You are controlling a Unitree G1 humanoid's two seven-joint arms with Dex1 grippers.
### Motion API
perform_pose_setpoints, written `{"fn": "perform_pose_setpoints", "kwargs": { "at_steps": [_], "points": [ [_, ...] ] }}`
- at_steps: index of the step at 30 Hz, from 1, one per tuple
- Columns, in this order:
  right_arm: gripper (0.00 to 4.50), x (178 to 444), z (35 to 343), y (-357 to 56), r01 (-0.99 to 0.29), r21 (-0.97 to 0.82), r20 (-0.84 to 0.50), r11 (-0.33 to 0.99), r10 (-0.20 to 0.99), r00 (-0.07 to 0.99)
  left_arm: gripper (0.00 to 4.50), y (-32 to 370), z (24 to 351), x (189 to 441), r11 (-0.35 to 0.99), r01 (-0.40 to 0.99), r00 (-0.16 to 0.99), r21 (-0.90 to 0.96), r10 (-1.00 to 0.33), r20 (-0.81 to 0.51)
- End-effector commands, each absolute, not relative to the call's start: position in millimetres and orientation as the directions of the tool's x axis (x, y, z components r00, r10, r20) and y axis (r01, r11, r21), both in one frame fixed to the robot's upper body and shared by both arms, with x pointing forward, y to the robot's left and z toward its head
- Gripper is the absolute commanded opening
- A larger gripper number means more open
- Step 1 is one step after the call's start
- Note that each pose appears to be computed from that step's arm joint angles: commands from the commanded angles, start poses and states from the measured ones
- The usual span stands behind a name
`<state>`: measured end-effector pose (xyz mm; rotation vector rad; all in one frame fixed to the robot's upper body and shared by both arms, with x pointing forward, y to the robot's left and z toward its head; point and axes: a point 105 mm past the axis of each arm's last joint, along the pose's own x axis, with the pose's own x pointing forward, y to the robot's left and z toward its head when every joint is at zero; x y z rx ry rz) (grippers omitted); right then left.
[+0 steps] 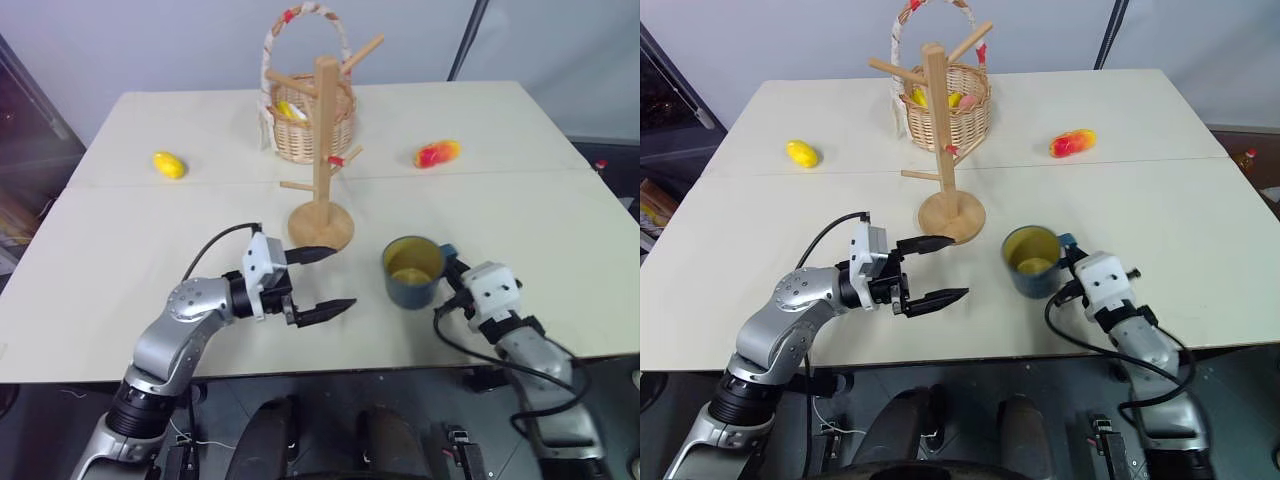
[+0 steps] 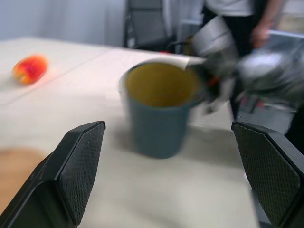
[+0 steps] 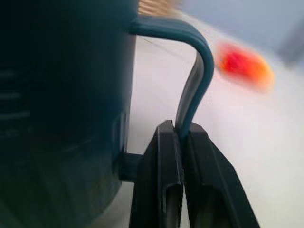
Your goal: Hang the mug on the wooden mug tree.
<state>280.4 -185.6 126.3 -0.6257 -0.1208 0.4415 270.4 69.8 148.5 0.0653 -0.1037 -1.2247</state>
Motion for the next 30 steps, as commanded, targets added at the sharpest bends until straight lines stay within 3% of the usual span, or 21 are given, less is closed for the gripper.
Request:
{"fn": "perform_pose_setpoints", "kwargs": {
  "at_steps": [1, 6, 11, 16, 30],
  "points": [
    [0.06, 276.3, 168.4, -155.6, -0.427, -0.706, -0.002, 0.565, 0.602, 0.799, 4.50, 86.9, 157.1, 278.5, 0.414, 0.898, 0.406, 0.150, -0.910, 0.077],
    [0.06, 295.4, 219.6, -139.2, -0.421, -0.771, 0.009, 0.478, 0.669, 0.743, 4.50, 103.6, 167.4, 288.6, 0.491, 0.855, 0.478, 0.166, -0.871, 0.116],
    [0.06, 308.7, 247.2, -127.0, -0.446, -0.782, -0.005, 0.436, 0.711, 0.703, 4.50, 108.2, 180.7, 291.5, 0.518, 0.836, 0.497, 0.184, -0.855, 0.146],
    [0.06, 316.5, 256.2, -110.9, -0.463, -0.796, -0.020, 0.390, 0.748, 0.664, 4.50, 111.9, 199.3, 294.4, 0.549, 0.819, 0.515, 0.167, -0.832, 0.207],
    [0.06, 335.2, 272.4, -88.0, -0.449, -0.808, -0.025, 0.383, 0.739, 0.674, 4.50, 127.5, 216.3, 290.9, 0.520, 0.830, 0.492, 0.199, -0.853, 0.176]
  ]
}}
